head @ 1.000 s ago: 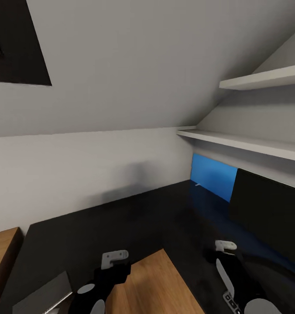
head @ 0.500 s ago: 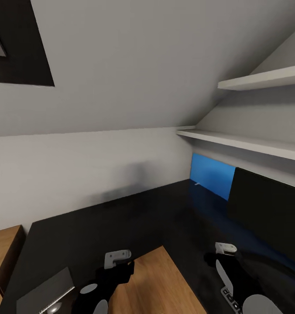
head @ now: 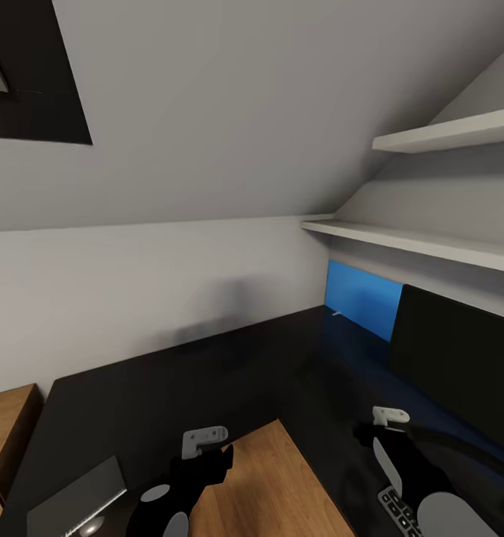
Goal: In the bedroom, organize the workspace by keeping the computer under the desk, ensuring the monitor is on the desk, placing the keyboard on the desk next to the monitor, placing the mouse on the desk next to the keyboard, moving the folder from the swivel chair onto the desk next to the mouse, stacking the notebook on top of the folder with the pen on top of the notebook, and positioning the swivel chair next to the desk.
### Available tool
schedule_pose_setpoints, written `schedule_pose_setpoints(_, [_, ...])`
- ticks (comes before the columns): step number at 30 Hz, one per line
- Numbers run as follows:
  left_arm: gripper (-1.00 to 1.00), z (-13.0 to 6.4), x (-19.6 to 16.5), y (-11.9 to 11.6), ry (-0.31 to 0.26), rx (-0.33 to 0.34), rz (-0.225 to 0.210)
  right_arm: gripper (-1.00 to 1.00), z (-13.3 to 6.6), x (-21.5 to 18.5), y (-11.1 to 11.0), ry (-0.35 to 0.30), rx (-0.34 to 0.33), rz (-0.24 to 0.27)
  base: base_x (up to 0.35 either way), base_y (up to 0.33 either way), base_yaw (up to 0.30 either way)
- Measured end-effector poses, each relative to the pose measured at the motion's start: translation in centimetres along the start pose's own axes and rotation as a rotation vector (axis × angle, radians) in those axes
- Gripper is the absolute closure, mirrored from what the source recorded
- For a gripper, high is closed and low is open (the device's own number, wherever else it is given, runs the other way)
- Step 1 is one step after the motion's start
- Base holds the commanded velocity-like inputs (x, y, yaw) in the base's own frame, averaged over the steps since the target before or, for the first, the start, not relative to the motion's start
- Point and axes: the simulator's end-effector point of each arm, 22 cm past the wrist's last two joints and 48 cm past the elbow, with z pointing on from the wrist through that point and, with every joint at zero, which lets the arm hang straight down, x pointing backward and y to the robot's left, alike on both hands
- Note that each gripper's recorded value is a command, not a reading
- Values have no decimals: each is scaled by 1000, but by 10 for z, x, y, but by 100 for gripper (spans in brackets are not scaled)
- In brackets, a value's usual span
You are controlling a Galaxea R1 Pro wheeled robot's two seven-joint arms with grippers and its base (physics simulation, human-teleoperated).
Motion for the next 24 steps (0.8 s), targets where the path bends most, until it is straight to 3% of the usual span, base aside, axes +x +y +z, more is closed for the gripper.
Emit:
schedule_pose_setpoints(10, [-100, 8, 8, 3, 0, 0, 0, 100, 15, 15, -27, 12, 38, 7, 0, 0, 0])
schedule_pose_setpoints(24, [-100, 21, 21, 6, -1, 1, 1, 100, 30, 28, -27, 21, 42, 6, 0, 0, 0])
